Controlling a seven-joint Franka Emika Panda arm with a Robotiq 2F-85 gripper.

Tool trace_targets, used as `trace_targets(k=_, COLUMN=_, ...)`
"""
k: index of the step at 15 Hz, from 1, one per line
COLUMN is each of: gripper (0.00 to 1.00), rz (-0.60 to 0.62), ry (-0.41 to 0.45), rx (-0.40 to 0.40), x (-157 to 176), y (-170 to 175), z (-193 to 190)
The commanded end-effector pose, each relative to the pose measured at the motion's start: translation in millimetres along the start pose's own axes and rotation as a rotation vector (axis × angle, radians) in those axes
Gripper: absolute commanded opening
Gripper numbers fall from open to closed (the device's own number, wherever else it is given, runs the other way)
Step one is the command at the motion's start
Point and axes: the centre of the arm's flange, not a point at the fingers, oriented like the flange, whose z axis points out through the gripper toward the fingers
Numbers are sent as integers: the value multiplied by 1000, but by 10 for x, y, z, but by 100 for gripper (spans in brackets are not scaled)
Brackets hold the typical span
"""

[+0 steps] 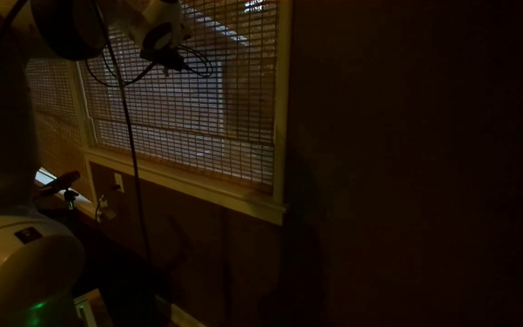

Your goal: Close the blinds.

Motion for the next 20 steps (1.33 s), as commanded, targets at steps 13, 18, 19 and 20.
trace_targets(k=13, gripper=72, rz=284, ry=-359, rx=-237, x=-906, y=-39, z=-1108)
trace_targets(k=18, gripper=100, rz=407, ry=-496, rx=-429, x=-1341, y=-216, z=-1434)
trace_targets(k=19, gripper=100, rz=430, ry=-519, rx=-471, x=-1399, y=-275, z=-1502)
trace_targets(k=20, gripper=100, rz=445, ry=-542, rx=-519, x=-1460, y=-342, z=-1578)
